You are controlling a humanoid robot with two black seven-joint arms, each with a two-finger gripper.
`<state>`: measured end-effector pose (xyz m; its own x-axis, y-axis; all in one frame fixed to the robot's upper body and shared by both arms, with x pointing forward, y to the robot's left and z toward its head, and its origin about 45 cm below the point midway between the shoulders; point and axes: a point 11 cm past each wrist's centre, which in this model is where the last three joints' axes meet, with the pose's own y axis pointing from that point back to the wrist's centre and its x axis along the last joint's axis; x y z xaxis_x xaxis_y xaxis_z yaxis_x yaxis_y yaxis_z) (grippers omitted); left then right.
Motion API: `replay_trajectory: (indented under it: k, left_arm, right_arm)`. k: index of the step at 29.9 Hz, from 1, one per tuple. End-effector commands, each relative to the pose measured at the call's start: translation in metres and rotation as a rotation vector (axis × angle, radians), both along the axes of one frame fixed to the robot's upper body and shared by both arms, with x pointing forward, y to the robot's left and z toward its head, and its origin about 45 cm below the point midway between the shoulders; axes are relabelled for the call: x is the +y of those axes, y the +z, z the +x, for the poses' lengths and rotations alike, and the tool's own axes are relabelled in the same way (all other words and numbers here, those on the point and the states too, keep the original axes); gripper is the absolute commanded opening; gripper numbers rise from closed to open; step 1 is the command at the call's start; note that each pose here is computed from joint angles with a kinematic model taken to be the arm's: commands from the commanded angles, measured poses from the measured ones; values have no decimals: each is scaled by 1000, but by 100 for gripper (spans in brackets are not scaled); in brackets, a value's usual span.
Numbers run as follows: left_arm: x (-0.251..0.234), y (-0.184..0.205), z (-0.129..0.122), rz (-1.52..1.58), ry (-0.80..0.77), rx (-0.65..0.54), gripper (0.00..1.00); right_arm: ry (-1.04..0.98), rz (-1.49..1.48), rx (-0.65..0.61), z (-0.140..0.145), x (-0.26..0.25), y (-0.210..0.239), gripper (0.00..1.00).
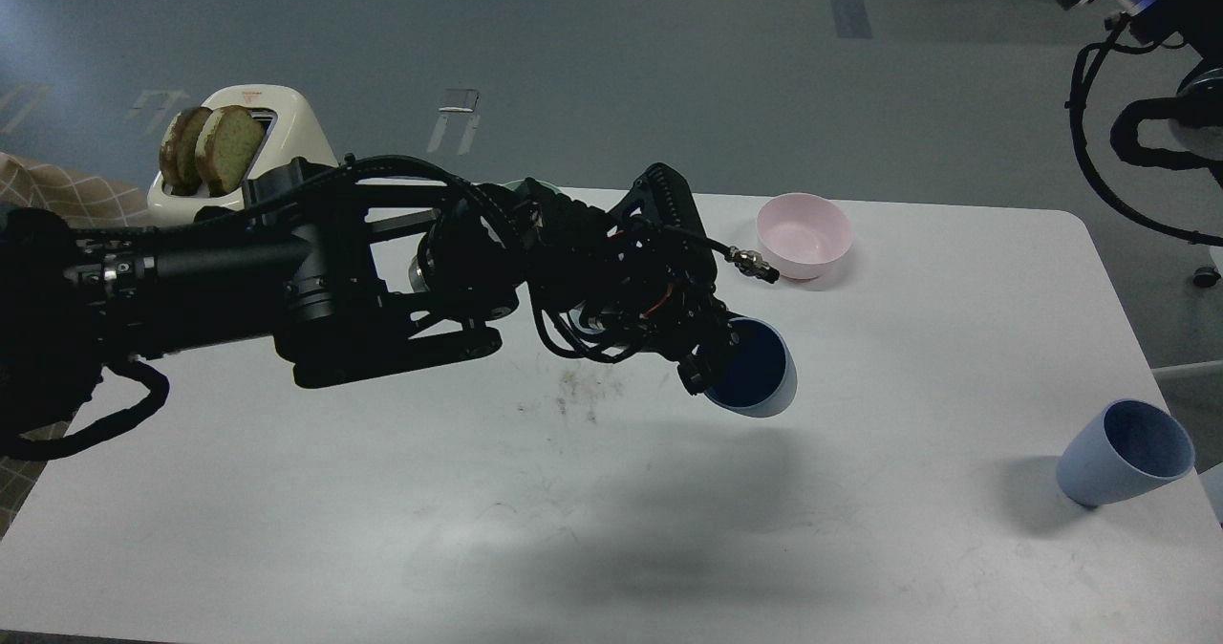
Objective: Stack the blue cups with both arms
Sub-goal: 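Carry the blue cup toward the table center with the left gripper, then set the blue cup upright on the table and open the left gripper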
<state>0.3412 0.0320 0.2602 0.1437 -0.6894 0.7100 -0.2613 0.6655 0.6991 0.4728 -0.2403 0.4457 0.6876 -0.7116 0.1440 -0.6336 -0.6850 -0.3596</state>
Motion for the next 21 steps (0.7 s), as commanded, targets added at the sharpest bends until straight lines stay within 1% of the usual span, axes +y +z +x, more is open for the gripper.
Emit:
replay_trajectory:
  k: [1, 7, 13, 19, 21]
  left_arm:
    - [-12, -14, 0, 53, -21, -2, 0]
    - [-17, -26, 9, 94, -11, 8, 0]
    - [-7, -39, 4, 125, -19, 47, 0]
    - [-12, -38, -1, 110, -27, 67, 0]
    - [-16, -35, -4, 88, -31, 107, 0]
  right_arm:
    - [7, -8, 8, 0, 3, -4, 100]
    - [6, -10, 8, 0, 3, -4, 100]
    - [4, -10, 11, 0, 1, -5, 100]
    - [5, -10, 13, 0, 2, -6, 100]
    - [5, -11, 14, 0, 2, -7, 100]
